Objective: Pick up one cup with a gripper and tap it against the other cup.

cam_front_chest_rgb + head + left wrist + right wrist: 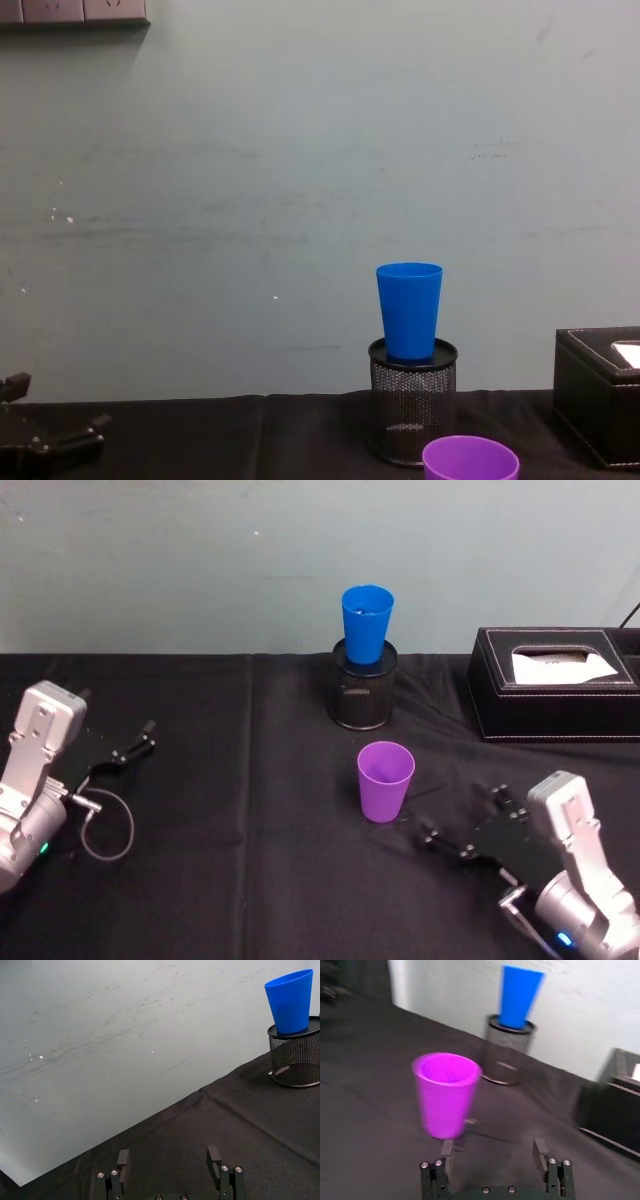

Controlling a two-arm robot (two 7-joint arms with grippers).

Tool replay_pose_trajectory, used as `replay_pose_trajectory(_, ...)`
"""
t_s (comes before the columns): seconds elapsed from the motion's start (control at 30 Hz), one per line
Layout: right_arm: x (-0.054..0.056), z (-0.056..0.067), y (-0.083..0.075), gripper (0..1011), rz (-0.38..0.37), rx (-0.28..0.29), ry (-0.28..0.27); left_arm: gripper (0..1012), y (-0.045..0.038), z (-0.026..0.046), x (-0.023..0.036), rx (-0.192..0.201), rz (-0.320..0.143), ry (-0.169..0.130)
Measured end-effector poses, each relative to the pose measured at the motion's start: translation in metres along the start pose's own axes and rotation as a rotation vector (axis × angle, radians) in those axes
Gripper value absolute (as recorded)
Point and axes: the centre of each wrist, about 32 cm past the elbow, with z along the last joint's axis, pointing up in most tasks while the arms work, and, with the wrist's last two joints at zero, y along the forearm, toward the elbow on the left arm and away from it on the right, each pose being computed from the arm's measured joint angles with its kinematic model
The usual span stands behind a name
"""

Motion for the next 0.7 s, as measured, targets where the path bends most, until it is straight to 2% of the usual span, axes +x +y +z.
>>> replay_pose_trajectory(0.17,-0.014,-0.001,0.007,1003,0.081,0.064,0.089,1000,0.0000,0.0000,0.0000,0.000,0.000,0.000)
replay_pose_trajectory(0.27,-0.018,0.000,0.015,1003,0.097,0.087,0.125,1000,0.0000,0.0000,0.0000,0.000,0.000,0.000)
replay_pose_trajectory(0.57,-0.023,0.002,0.046,1003,0.097,0.128,0.207,1000,0.0000,0.0000,0.0000,0.000,0.000,0.000)
replay_pose_trajectory(0.7,-0.025,0.003,0.057,1003,0.090,0.134,0.221,1000,0.0000,0.0000,0.0000,0.000,0.000,0.000)
